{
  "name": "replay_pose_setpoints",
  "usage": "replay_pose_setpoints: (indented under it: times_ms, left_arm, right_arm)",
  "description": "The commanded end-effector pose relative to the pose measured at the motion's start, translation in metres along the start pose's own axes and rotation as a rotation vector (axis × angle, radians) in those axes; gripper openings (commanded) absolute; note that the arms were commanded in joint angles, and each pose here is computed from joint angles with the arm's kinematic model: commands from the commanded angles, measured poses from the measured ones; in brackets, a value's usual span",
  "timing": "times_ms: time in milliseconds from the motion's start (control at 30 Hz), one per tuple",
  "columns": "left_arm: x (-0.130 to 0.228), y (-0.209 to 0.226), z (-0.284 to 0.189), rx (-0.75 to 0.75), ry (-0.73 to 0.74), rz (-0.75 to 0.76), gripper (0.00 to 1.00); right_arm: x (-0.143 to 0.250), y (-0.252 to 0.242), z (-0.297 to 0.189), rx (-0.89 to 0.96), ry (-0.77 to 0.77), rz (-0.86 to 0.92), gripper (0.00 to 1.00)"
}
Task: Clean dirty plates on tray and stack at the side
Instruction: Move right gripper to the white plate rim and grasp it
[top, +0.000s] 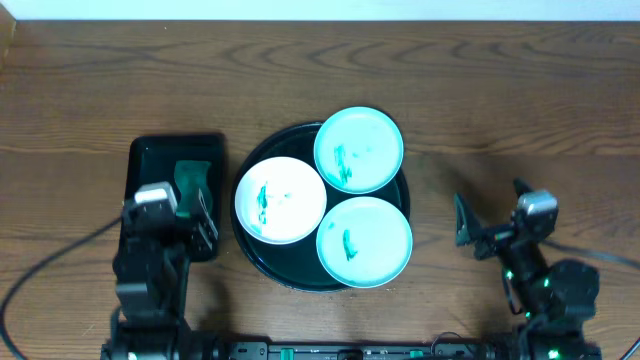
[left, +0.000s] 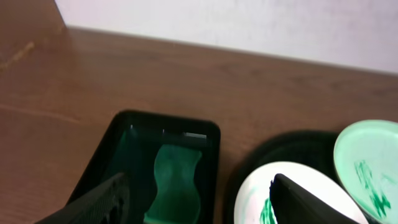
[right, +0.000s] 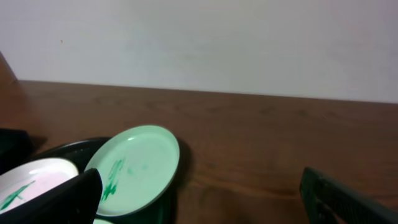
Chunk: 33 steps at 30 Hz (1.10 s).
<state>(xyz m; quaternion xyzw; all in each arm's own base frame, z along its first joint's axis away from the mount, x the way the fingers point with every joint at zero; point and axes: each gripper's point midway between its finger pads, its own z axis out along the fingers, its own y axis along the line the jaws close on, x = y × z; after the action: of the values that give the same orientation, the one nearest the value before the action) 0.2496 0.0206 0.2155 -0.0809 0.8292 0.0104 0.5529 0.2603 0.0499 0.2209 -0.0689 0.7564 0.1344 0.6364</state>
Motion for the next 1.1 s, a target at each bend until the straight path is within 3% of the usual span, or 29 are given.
replay_pose_setpoints:
  times_ms: [0, 467, 667, 767, 900, 1067]
  left_arm:
    - [-0.021, -0.003, 0.002, -0.006, 0.049, 0.024, 0.73]
    - [-0.037, -0.011, 0.025, -0.032, 0.536, 0.059, 0.73]
    - [-0.013, -0.019, 0.052, 0.0, 0.681, 0.057, 0.73]
    - [-0.002, -0.019, 0.065, -0.005, 0.727, 0.058, 0.73]
    - [0.013, -0.021, 0.075, 0.003, 0.786, 0.054, 0.73]
    - [0.022, -0.025, 0.083, 0.024, 0.822, 0.045, 0.73]
  right_arm:
    - [-0.021, 0.006, 0.009, -0.042, 0.054, -0.009, 0.99]
    - [-0.012, -0.003, 0.064, -0.059, 0.623, 0.2, 0.99]
    - [0.005, -0.006, 0.082, -0.067, 0.694, 0.26, 0.99]
    - [0.009, 0.009, 0.09, -0.155, 0.707, 0.338, 0.99]
    - [0.021, 0.026, 0.103, -0.207, 0.743, 0.369, 0.83]
    - [0.038, 0.067, 0.127, -0.231, 0.804, 0.408, 0.75]
